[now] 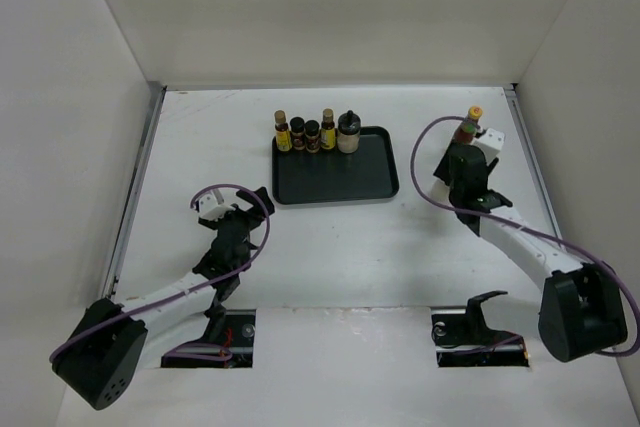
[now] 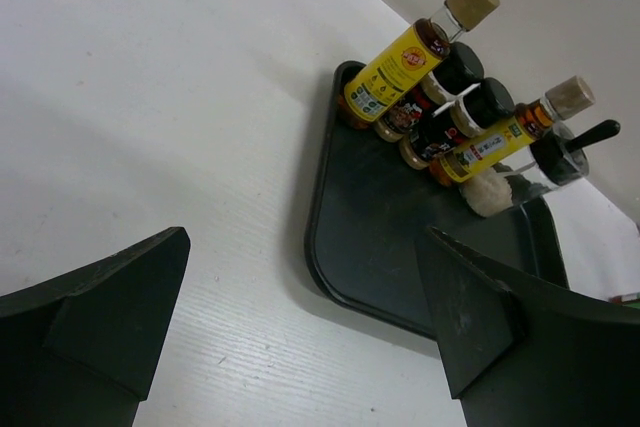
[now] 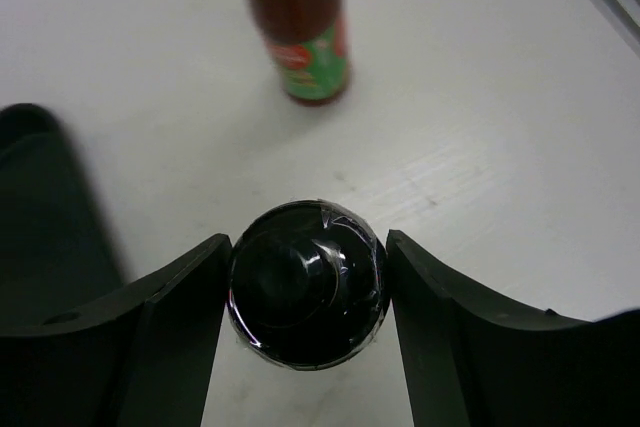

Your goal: Organize the condiment bottles

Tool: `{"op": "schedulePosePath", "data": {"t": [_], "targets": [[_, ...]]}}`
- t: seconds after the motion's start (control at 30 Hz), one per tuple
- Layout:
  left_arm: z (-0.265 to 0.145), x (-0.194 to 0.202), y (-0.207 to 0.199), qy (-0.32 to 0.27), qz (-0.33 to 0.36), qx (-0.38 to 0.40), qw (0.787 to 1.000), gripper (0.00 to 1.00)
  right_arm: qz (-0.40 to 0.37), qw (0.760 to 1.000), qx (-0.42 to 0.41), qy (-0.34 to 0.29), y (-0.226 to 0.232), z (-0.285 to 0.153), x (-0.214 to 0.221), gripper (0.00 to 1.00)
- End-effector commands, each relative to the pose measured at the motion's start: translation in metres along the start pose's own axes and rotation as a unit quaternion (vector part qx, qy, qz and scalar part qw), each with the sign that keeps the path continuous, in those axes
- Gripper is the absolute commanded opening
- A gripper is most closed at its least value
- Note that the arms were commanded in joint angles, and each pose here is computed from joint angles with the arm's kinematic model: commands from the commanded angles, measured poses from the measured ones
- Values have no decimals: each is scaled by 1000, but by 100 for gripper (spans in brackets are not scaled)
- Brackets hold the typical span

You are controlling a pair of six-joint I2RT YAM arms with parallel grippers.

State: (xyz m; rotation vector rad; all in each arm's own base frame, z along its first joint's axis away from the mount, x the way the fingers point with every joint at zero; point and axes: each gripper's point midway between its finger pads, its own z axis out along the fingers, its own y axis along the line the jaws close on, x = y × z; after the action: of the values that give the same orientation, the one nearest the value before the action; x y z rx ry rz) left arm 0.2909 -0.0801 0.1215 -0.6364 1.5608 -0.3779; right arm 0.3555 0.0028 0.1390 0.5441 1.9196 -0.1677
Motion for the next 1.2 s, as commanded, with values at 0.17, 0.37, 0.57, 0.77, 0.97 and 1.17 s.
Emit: {"op": "schedulePosePath", "data": {"t": [0.17,0.37,0.57,0.77,0.97,1.17], "targets": [[3,-7,-10,-10,-21,14,1000,100,59,976,-184,-95,156,-11,-94,53],[3,-8,-9,-13,-21,13,1000,100,41,969,-228,-85,229,20,-93,54],[3,-10,-8,-16,-23,13,1000,100,27,969,-232,-75,257,48,-83,54],[4,-8,-9,-11,-22,13,1000,100,5,973,-217,-74,265,66,-68,57],[4,-8,-8,-12,-22,12,1000,100,-7,976,-204,-78,264,75,-55,66],[3,-10,-9,-14,-24,14,1000,100,8,972,-217,-94,263,48,-82,85]]}}
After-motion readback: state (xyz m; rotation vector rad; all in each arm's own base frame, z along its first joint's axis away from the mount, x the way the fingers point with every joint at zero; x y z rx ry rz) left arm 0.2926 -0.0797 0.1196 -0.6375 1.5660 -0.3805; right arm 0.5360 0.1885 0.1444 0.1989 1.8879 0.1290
